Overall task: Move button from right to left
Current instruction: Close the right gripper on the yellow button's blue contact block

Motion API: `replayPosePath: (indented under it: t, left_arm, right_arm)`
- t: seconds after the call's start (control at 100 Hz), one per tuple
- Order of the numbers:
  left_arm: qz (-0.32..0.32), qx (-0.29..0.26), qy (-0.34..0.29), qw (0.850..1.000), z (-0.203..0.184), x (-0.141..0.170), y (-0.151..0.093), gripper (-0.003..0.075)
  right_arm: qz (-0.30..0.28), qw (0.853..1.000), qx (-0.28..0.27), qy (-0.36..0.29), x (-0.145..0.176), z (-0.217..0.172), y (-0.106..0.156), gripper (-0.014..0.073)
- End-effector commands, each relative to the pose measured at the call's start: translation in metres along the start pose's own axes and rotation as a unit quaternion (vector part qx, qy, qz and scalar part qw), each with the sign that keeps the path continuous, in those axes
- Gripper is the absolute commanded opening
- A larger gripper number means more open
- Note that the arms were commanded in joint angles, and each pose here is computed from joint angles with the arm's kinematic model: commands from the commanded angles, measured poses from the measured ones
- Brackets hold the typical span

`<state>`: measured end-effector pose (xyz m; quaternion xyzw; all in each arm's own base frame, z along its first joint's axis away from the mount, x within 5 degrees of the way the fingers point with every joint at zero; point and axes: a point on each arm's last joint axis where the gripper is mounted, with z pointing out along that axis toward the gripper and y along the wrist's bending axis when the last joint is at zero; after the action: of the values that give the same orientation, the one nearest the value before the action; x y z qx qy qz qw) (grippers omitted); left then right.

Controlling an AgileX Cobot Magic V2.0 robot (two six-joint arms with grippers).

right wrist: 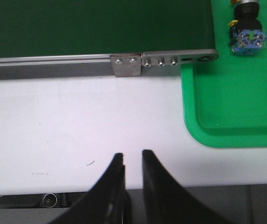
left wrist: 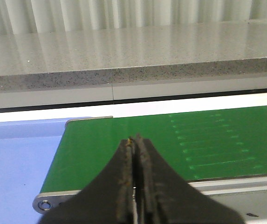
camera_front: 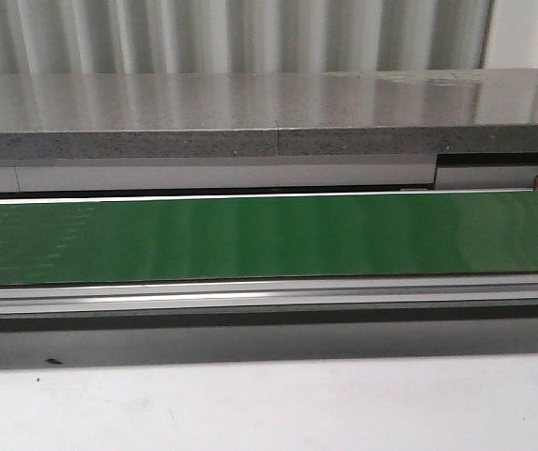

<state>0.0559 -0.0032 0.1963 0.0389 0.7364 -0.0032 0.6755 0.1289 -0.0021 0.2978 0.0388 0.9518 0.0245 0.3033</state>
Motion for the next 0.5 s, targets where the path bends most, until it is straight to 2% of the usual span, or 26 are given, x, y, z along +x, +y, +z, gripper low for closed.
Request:
replayPosePath:
  t: [0.0, 0.06, 0.13, 0.34, 0.49]
  left_arm:
    - [-0.009, -0.001, -0.036, 0.999, 0.000, 0.004, 0.000, -0.0020]
    - [-0.009, -0.001, -0.036, 0.999, 0.000, 0.004, 0.000, -0.0020]
    - [-0.009, -0.001, -0.036, 0.999, 0.000, 0.004, 0.000, -0.0020]
    - [-0.009, -0.001, -0.036, 0.999, 0.000, 0.004, 0.000, -0.0021]
    - [-0.009, -0.001, -0.036, 0.999, 0.000, 0.004, 0.000, -0.0021]
  right_arm:
    - [-0.004, 1.000, 0.000, -0.029, -0.019, -0.009, 0.001, 0.0389]
    - [-0.004, 1.000, 0.000, -0.022, -0.023, -0.010, 0.001, 0.0526]
    - [-0.004, 1.000, -0.001, -0.014, -0.030, -0.011, 0.002, 0.0614]
    - [-0.011, 1.000, 0.011, 0.004, -0.060, -0.005, 0.001, 0.0613]
    - [-0.013, 0.998, 0.042, 0.034, -0.082, 0.006, -0.009, 0.0613]
